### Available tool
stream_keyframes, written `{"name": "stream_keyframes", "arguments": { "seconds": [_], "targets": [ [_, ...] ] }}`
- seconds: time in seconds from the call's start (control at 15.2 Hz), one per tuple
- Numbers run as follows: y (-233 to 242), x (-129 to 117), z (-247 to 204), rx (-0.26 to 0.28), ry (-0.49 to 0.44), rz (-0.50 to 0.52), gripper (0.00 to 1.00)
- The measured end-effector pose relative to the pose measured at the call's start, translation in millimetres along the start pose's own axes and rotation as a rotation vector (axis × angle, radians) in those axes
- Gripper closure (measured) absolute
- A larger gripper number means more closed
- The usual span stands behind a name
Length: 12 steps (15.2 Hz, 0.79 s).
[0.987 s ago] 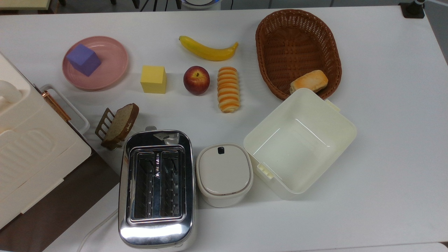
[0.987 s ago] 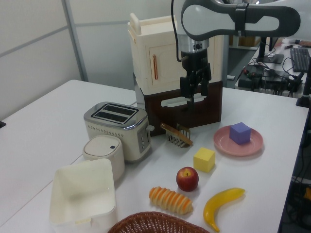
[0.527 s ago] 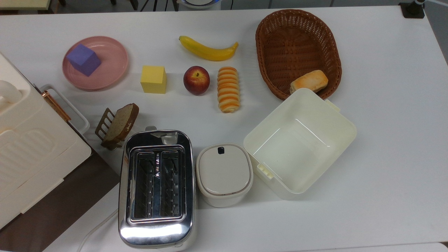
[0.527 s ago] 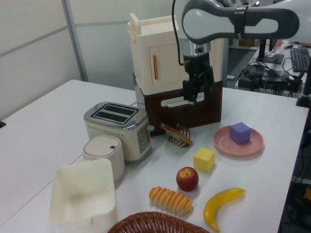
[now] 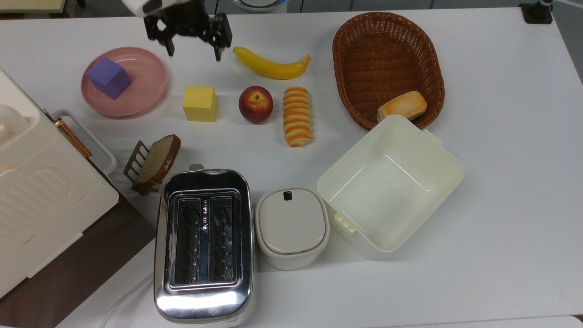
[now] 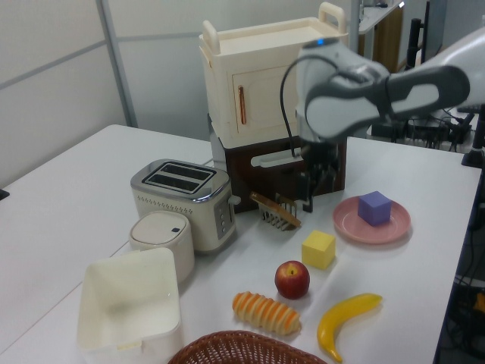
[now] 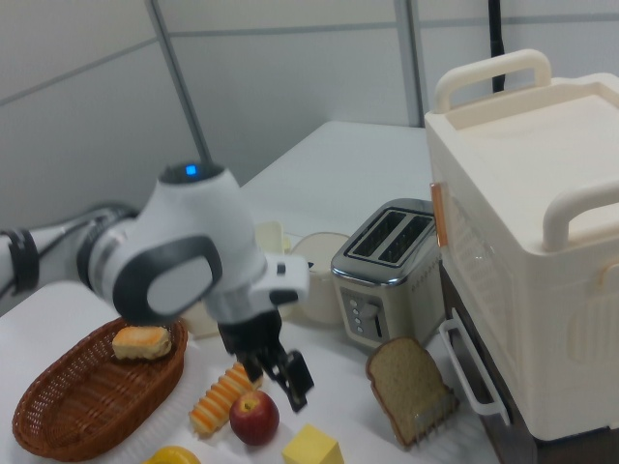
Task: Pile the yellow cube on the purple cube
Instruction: 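Lower the gripper around the yellow cube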
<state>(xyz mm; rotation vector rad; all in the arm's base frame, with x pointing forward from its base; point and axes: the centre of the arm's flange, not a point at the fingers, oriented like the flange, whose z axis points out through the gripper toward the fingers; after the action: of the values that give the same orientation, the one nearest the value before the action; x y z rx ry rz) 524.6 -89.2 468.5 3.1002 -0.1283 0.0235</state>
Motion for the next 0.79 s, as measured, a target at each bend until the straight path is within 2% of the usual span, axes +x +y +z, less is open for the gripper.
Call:
{"name": "stream_keyframes", "arguments": {
  "seconds": [0.33, 0.79],
  "targets": [
    [3.3, -9.0, 33.8, -0.072, -0.037, -0.043, 0.00],
    [6.7, 9.2, 79.6, -0.097, -0.017, -0.075, 0.00]
  ]
}}
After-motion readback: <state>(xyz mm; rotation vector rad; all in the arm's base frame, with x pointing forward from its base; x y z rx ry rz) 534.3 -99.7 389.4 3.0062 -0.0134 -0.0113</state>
